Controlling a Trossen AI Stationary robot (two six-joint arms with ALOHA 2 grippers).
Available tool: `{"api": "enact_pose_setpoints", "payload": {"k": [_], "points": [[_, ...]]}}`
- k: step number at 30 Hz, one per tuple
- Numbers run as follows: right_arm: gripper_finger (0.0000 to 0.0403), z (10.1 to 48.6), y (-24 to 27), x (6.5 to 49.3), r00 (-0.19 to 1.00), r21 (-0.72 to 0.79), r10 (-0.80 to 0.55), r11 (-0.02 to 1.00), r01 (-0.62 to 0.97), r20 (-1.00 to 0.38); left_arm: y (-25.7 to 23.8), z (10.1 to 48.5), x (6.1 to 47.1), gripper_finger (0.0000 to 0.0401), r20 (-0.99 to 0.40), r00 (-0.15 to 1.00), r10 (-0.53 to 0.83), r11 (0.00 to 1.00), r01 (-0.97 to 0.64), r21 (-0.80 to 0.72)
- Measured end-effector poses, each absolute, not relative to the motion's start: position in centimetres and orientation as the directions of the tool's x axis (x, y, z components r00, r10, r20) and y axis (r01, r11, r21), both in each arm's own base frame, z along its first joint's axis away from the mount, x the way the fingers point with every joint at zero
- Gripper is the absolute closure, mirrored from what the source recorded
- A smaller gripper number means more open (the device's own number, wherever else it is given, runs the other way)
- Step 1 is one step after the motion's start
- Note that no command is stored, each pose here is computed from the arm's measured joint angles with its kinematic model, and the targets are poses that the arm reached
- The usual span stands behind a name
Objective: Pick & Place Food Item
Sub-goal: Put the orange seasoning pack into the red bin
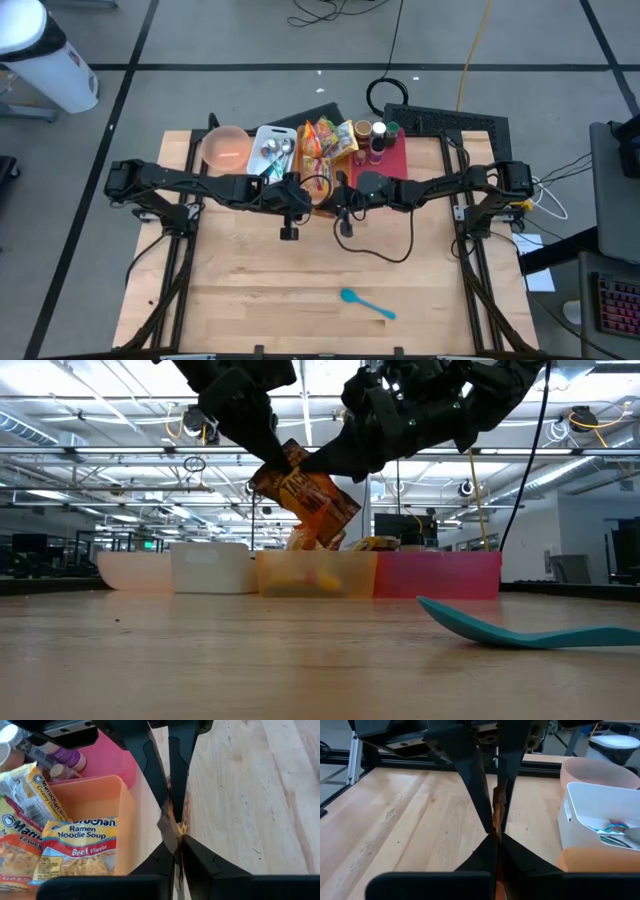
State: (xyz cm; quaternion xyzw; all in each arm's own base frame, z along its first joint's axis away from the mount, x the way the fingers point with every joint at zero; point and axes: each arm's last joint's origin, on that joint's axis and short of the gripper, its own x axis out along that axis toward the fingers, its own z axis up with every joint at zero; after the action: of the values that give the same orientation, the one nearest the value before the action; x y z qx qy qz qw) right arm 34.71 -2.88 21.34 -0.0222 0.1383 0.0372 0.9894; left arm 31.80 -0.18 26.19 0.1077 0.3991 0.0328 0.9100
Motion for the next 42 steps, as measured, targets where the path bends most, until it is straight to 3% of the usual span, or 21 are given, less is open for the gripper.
{"api": "enact_pose_setpoints", "payload": {"k": [4,10,19,22,28,34,37,42], "points": [[0.0402,21.4,-2.9,34.7,0.96,-0.047,0.061,0.996,-0.077,-0.274,0.0,26.1,31.7,0.0337,-0.727,0.667,0.165,0.964,0.048,0.262],[0.0402,21.4,-3.1,34.7,0.962,-0.092,-0.002,0.995,-0.024,-0.275,0.6,28.3,31.4,0.0284,-0.744,0.594,0.305,0.917,0.029,0.399],[0.0403,22.7,-3.1,34.0,0.964,-0.135,-0.006,0.99,-0.031,-0.264,-0.2,34.3,30.3,0.0203,-0.803,0.563,0.196,0.962,0.051,0.27],[0.0403,23.3,-2.9,33.0,0.957,-0.169,-0.041,0.986,-0.008,-0.289,-0.5,36.0,29.3,0.0191,-0.834,0.516,0.197,0.968,0.033,0.249],[0.0403,25.2,-2.1,31.1,0.972,-0.249,-0.109,0.967,0.055,-0.209,-0.7,38.6,26.0,0.0187,-0.872,0.447,0.199,0.976,-0.011,0.217],[0.0403,26.3,-1.5,27.7,0.988,-0.251,-0.105,0.965,0.074,-0.112,-1.2,40.4,21.7,0.0187,-0.805,0.577,0.141,0.989,-0.04,0.145],[0.0403,26.6,-1.4,26.3,0.994,-0.246,-0.099,0.965,0.087,-0.038,-1.4,40.7,19.7,0.0187,-0.682,0.721,0.12,0.99,-0.033,0.139],[0.0403,26.6,-1.3,24.7,0.994,-0.236,-0.097,0.966,0.108,0.055,-1.3,37.7,18.0,0.0187,-0.477,0.872,0.11,0.986,-0.036,0.163]]}}
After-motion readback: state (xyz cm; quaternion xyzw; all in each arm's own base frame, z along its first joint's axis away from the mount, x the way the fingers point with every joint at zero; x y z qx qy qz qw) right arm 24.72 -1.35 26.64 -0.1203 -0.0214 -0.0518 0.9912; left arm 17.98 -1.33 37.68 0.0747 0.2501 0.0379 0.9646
